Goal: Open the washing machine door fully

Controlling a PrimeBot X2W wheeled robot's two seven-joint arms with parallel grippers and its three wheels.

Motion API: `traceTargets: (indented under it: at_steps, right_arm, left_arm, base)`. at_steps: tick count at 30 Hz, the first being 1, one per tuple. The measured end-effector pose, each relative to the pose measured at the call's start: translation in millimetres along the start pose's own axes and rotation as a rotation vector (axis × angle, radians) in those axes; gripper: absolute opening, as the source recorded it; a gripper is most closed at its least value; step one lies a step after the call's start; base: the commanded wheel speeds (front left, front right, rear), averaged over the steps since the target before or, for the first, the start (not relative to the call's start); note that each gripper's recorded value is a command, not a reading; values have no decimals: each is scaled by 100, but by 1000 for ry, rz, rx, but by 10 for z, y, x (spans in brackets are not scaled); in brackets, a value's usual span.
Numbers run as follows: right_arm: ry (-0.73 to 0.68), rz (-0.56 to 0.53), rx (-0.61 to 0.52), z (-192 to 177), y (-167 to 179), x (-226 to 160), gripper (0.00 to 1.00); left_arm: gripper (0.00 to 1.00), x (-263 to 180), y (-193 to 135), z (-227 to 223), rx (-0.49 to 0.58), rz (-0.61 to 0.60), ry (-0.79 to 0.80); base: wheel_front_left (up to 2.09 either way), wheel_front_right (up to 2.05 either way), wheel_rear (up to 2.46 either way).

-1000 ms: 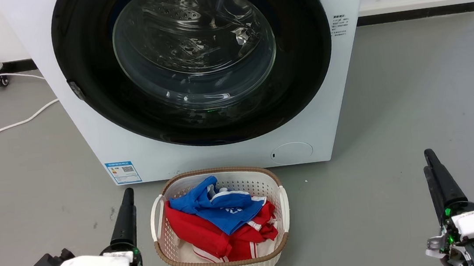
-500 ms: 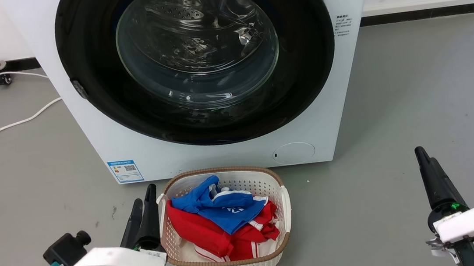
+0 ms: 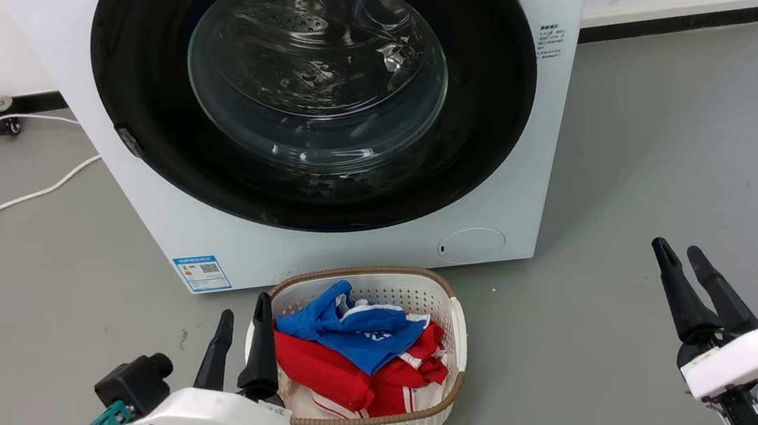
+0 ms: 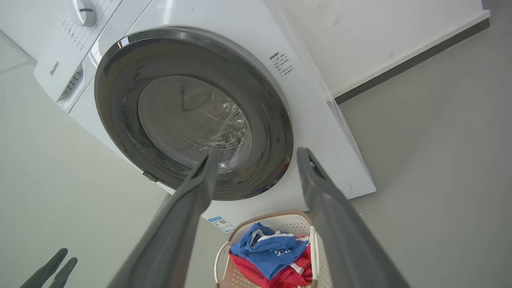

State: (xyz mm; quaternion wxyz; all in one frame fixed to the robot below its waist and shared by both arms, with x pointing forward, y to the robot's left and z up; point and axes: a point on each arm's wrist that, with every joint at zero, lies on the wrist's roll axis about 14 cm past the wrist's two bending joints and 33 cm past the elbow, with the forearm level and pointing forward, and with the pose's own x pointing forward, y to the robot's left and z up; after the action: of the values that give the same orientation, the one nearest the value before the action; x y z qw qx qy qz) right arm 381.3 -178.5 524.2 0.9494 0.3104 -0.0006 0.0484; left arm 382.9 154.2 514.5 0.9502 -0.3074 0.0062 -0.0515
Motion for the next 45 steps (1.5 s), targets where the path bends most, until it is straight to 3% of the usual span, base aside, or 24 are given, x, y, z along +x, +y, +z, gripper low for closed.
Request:
traceTargets:
  at_steps: [25, 45]
  right_arm:
    - [26, 30, -322, 14, 70, -20, 100]
    - [33, 35, -512, 8, 78, -44, 100]
  left_arm:
    - [100, 15, -95, 28, 348, -35, -25]
    - [100, 6, -172, 32, 501, -64, -60]
  base:
    - [0, 0, 0]
    - [0, 0, 0]
